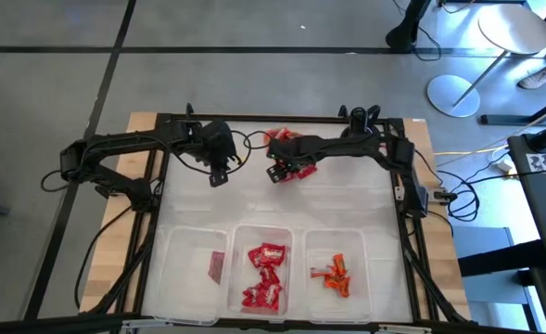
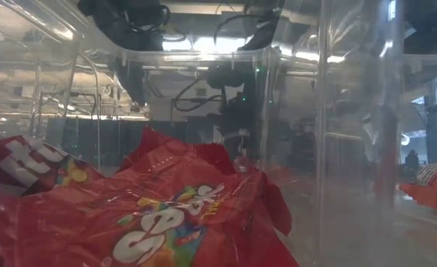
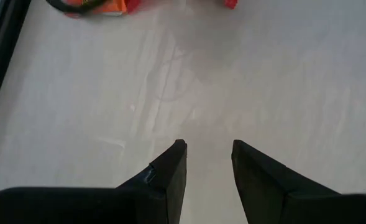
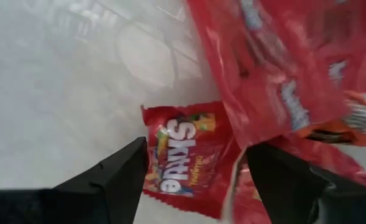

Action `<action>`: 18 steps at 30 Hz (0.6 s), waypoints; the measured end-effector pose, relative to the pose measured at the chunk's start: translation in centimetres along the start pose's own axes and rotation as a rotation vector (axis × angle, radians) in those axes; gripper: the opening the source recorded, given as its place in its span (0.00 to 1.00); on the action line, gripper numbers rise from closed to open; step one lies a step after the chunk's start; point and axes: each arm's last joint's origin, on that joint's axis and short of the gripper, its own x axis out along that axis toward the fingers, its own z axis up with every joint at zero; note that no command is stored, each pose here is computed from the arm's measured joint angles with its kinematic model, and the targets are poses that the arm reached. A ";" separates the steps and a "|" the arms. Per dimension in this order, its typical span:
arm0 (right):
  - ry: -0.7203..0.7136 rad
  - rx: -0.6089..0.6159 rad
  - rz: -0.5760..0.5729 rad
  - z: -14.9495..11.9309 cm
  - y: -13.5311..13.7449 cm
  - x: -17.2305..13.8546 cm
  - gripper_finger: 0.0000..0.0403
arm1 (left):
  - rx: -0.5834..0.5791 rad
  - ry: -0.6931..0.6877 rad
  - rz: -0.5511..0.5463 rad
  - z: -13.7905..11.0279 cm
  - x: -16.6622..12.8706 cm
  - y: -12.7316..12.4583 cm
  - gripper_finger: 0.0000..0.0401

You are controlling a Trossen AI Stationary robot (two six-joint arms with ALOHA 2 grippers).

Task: Sort candy
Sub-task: Put the red candy into the middle transparent bin

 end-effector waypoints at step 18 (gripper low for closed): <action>-0.046 -0.062 0.057 -1.8 2.6 -1.8 0.03 | 0.041 0.006 -0.001 -0.1 0.0 0.0 0.30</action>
